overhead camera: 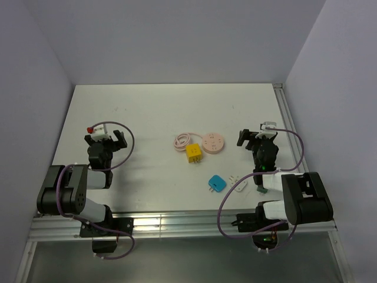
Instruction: Insert the plug
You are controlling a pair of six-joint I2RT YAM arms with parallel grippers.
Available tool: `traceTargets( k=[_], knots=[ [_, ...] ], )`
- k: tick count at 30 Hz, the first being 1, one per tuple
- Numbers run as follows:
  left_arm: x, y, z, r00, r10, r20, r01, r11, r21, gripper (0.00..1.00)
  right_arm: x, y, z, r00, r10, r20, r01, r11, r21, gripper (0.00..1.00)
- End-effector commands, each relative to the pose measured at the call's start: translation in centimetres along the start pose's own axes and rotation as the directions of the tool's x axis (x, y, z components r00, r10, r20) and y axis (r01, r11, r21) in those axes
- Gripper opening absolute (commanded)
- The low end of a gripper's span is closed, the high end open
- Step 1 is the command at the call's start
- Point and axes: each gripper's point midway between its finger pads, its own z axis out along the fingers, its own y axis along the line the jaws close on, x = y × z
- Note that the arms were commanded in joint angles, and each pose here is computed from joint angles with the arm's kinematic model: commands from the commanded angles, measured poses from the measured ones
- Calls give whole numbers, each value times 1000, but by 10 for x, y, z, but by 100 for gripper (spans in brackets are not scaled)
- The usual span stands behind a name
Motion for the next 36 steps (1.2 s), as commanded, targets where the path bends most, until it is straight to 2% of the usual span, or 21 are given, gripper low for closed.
traceTargets(
  k=[1, 8, 10, 12, 13, 15, 16, 18, 19, 20, 22, 25, 27, 28, 29, 30, 31, 33, 34, 36],
  knots=[
    [-25, -3, 6, 997, 14, 80, -15, 1000, 8, 99, -31, -1, 6, 995, -9, 101, 8, 1000, 13, 100],
    [-25, -3, 6, 997, 14, 80, -15, 1000, 8, 100, -31, -1, 6, 995, -10, 99, 8, 1000, 13, 100],
    [-25, -3, 6, 997, 14, 82, -15, 1000, 8, 99, -38, -18, 4, 991, 16, 132, -31, 993, 112, 100],
    [-25, -3, 6, 997, 14, 80, -15, 1000, 8, 99, -53, -42, -6, 986, 17, 164, -71, 942, 327, 100],
    [-25, -3, 6, 997, 14, 80, -15, 1000, 8, 99, -48, -34, -1, 998, 7, 58, -27, 940, 341, 100],
    [-25, -3, 6, 997, 12, 80, -13, 1000, 8, 99, -54, -32, -2, 1000, 17, 14, -21, 931, 365, 100],
    [-25, -3, 6, 997, 14, 80, -15, 1000, 10, 100, -38, -36, -8, 997, 54, -58, -26, 916, 401, 100],
    [-25, -3, 6, 997, 13, 79, -13, 1000, 8, 100, -49, -35, -10, 988, 133, -74, -88, 894, 439, 100],
    [-25, -3, 6, 997, 14, 80, -15, 1000, 8, 100, -27, -40, -26, 965, 187, -185, -71, 863, 500, 100],
    [-25, -3, 6, 997, 12, 80, -13, 1000, 8, 100, -44, -39, -24, 959, 228, -166, -110, 845, 524, 100],
    [-25, -3, 6, 997, 14, 80, -15, 1000, 8, 100, -30, -38, -37, 930, 286, -229, -117, 823, 555, 100],
    [-29, -11, 4, 995, 32, 95, -38, 998, 54, 100, -19, -25, -48, 898, 293, -329, -104, 867, 487, 100],
    [-25, -19, 4, 997, 67, 47, -71, 992, 101, 100, -18, -19, -57, 883, 313, -351, -132, 881, 455, 100],
    [-48, -21, 12, 997, 50, 53, -54, 995, 83, 99, -15, -23, -68, 870, 339, -358, -143, 868, 476, 100],
    [-51, -10, 16, 1000, 17, 20, -17, 1000, -8, 100, -14, -23, -73, 864, 348, -363, -151, 868, 473, 100],
    [-33, 11, 12, 995, -72, -72, 58, 982, -178, 99, -10, -11, -76, 845, 355, -400, -175, 891, 420, 98],
    [-57, 4, 20, 991, -125, -44, 114, 974, -197, 100, -3, -9, -83, 827, 362, -430, -175, 893, 415, 96],
    [-56, 4, 15, 971, -224, -89, 196, 950, -244, 99, -2, -6, -95, 803, 400, -442, -204, 881, 427, 93],
    [-74, -7, 11, 965, -255, -61, 239, 952, -193, 100, 3, -4, -104, 781, 424, -458, -219, 874, 435, 93],
    [-77, -16, -4, 940, -338, -51, 327, 933, -152, 99, 6, 3, -111, 756, 462, -464, -266, 864, 427, 93]
  ],
)
